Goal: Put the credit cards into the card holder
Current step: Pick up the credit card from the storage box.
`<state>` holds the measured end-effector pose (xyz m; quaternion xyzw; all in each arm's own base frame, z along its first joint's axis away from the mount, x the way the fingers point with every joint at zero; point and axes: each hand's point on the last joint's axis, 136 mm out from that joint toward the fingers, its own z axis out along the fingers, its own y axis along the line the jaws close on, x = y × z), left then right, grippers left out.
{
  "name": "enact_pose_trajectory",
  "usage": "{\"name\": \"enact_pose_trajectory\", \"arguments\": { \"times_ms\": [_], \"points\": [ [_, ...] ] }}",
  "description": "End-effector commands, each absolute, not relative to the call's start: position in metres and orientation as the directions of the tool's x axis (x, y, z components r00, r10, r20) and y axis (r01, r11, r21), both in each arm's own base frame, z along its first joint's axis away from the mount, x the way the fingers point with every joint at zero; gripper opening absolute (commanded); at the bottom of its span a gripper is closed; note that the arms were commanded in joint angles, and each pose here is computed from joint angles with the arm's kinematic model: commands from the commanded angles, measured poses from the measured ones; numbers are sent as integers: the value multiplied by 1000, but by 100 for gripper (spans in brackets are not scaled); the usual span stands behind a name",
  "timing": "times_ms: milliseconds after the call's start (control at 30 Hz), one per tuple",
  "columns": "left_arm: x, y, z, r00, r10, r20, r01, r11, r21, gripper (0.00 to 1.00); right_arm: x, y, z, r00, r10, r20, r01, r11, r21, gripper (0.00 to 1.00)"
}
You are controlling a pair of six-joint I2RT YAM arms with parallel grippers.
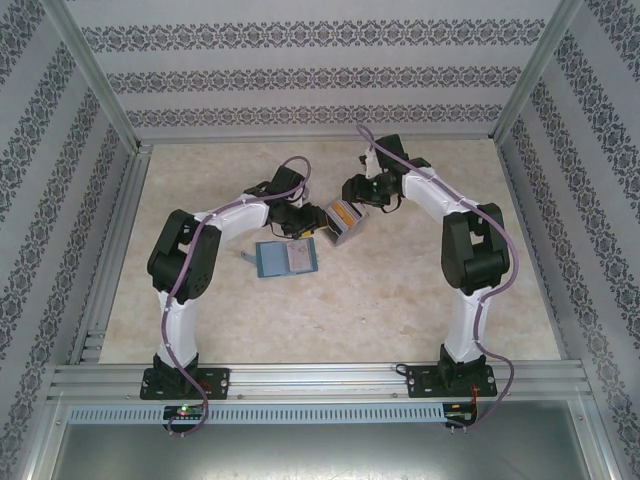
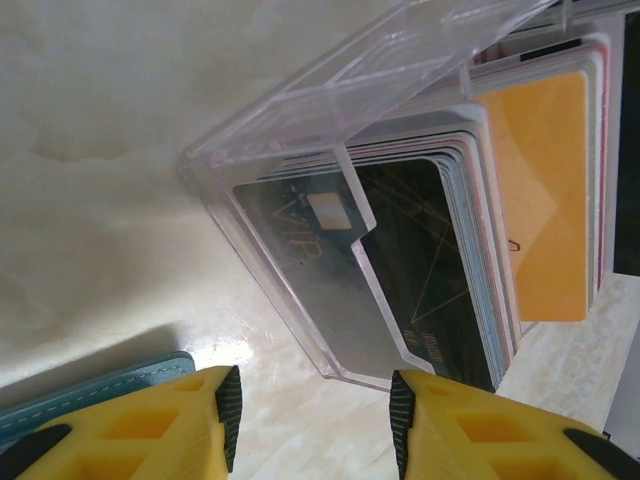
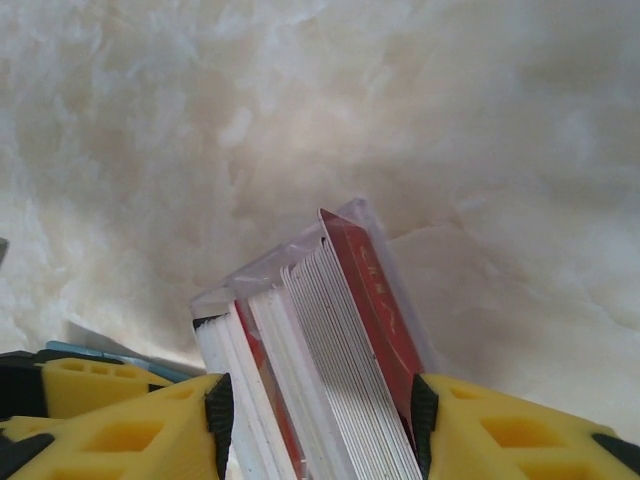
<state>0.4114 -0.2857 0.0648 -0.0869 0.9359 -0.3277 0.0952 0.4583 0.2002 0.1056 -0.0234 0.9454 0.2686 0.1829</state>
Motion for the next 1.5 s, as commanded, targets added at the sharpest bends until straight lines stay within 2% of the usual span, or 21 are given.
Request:
{"name": "enact_pose_trajectory", "arguments": {
  "times_ms": [0,300,900,1467],
  "points": [
    [417,-299,70,-966,-221,-134,-79,746,-661,46,455,208,106,-938,23,-346,-166,846,507,53],
    [417,-306,67,-969,-210,-128,-74,745,-663,46,449,203,91,-945,-29,-326,-175,887,428,53],
    [418,-309,68,-970,-207,-129,-71,744,-664,45,449,211,111,-934,-42,-356,-206,875,437,53],
    [418,-310,68,-970,-206,-129,-69,743,-665,45,449,209,123,-926,-38,-377,-213,875,435,47]
  ]
}}
